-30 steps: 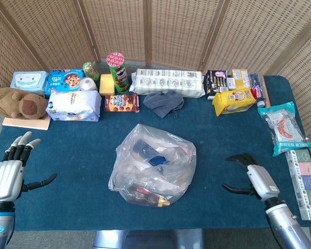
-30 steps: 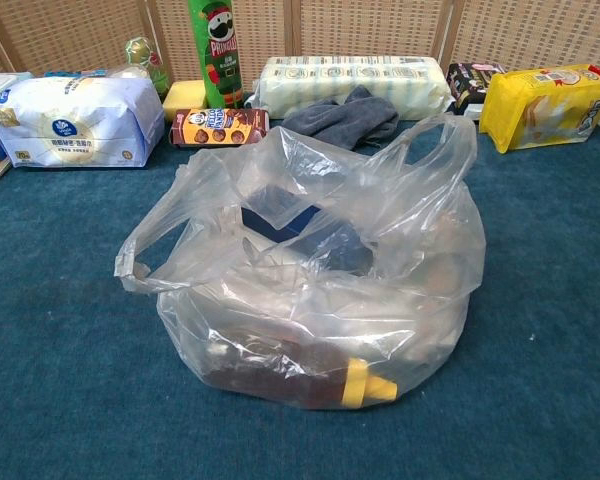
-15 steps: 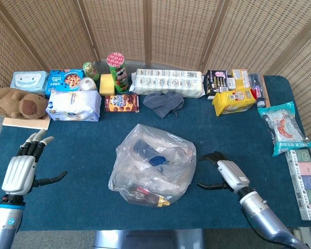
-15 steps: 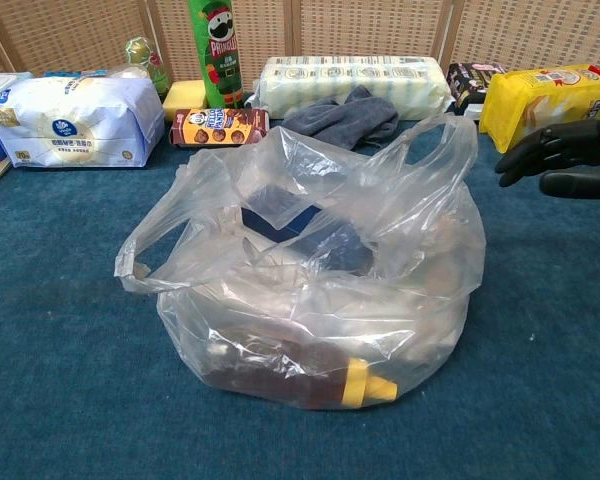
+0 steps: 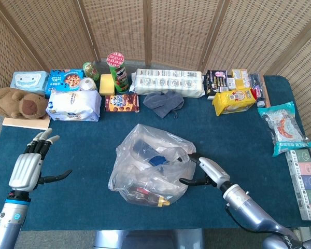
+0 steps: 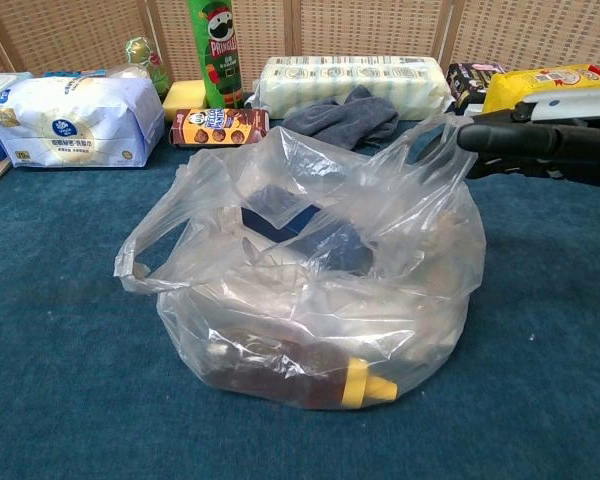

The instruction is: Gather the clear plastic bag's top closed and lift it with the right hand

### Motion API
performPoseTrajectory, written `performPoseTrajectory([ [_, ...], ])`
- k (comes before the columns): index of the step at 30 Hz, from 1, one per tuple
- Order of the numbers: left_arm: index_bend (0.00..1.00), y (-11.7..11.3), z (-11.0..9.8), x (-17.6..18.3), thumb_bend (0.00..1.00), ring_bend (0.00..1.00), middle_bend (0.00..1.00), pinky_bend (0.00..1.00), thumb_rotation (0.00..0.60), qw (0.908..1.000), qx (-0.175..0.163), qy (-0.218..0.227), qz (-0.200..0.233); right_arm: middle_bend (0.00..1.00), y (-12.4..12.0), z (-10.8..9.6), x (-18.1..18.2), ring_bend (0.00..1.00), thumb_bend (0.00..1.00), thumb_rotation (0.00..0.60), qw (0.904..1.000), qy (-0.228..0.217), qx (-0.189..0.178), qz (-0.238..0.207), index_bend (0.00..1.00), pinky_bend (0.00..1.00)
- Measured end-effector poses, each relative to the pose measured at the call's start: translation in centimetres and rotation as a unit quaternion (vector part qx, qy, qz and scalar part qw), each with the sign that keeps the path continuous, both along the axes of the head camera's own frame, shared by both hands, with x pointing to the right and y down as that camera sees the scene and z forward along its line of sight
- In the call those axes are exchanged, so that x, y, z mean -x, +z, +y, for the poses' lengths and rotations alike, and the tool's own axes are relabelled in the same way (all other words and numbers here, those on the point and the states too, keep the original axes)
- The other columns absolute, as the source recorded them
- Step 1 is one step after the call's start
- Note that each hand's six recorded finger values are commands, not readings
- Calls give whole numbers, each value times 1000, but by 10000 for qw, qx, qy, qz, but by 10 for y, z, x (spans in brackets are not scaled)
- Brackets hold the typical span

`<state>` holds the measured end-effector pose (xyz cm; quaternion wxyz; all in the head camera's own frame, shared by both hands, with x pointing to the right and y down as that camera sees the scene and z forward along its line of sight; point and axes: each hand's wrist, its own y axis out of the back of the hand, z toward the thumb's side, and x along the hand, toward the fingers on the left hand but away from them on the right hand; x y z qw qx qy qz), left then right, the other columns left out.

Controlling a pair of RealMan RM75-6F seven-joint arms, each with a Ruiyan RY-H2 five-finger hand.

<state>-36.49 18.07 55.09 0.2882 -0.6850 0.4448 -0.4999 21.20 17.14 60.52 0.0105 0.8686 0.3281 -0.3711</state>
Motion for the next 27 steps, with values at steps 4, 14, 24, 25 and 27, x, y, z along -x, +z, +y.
performPoseTrajectory([
  [4,138,4,0,1,118,0,32,132,230,10000,39,-16,18,258,-7,-5,12,152,77,212,9971,312,410,-551,246,36],
  [14,139,14,1,7,118,0,32,131,233,9998,169,-107,-57,309,-32,-18,46,191,77,213,9536,1208,1631,-2222,296,36],
  [24,138,28,6,10,119,0,32,131,231,9989,431,-144,-125,361,-48,-22,56,248,77,214,8946,1623,2387,-3411,340,62],
  [25,138,29,6,10,119,0,32,131,231,9988,446,-146,-125,362,-49,-23,56,248,76,214,8926,1606,2396,-3464,340,62],
  [27,138,30,7,10,120,0,32,131,233,9988,457,-136,-127,362,-49,-22,54,248,76,217,8938,1511,2376,-3490,341,62],
])
